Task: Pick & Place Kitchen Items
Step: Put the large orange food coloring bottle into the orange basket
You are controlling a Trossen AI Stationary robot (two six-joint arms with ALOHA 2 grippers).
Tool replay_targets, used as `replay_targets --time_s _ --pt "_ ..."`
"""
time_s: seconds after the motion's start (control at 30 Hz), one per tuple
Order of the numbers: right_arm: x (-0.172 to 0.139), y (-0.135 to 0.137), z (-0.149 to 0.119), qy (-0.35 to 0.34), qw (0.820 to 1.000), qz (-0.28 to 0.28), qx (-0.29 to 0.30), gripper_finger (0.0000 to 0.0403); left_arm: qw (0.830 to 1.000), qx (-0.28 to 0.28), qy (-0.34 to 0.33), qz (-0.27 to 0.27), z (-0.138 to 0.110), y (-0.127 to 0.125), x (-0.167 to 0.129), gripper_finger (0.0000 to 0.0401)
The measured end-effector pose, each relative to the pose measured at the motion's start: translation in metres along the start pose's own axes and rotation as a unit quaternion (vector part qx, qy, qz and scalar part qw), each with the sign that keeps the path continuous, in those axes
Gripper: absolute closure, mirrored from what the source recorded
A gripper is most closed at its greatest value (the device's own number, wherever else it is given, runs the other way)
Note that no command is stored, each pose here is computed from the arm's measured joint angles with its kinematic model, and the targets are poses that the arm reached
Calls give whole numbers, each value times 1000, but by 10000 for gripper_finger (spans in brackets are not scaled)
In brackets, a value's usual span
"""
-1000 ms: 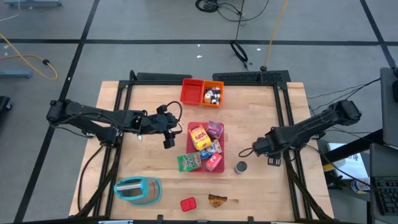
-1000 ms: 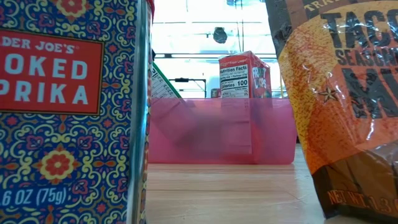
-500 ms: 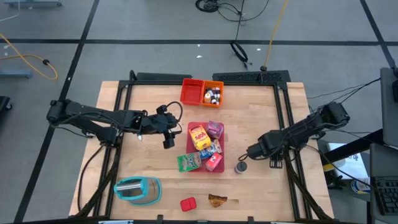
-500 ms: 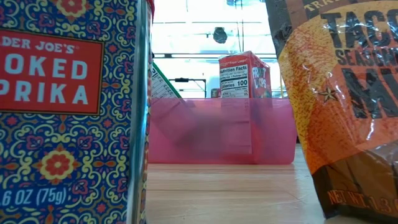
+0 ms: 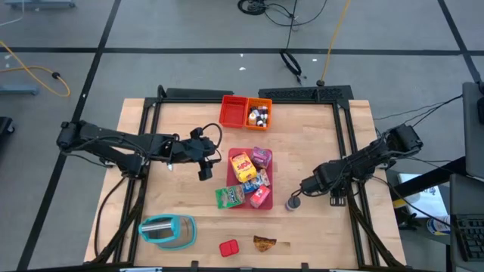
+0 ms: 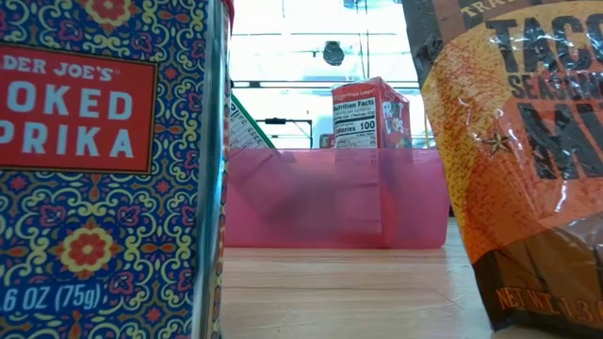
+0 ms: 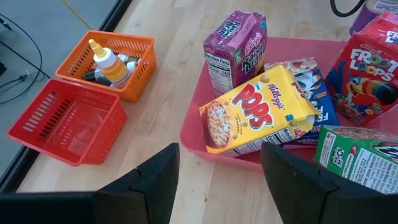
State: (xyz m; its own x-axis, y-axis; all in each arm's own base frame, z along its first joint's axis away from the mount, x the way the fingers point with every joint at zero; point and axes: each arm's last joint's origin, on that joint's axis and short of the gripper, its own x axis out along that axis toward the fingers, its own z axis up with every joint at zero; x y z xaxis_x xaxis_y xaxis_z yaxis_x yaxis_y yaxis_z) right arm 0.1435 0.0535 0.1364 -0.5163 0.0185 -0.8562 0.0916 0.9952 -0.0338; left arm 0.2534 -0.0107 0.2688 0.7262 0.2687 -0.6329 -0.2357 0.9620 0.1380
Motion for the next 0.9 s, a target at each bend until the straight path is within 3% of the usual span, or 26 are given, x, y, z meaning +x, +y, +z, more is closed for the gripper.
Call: replay_targets --time_s 0.6,0.9 --pt "4 1 8 -44 999 2 5 243 1000 1 0 0 0 0 0 174" --pt "-24 9 29 -170 984 -32 -47 243 1000 -1 -1 0 0 0 0 174"
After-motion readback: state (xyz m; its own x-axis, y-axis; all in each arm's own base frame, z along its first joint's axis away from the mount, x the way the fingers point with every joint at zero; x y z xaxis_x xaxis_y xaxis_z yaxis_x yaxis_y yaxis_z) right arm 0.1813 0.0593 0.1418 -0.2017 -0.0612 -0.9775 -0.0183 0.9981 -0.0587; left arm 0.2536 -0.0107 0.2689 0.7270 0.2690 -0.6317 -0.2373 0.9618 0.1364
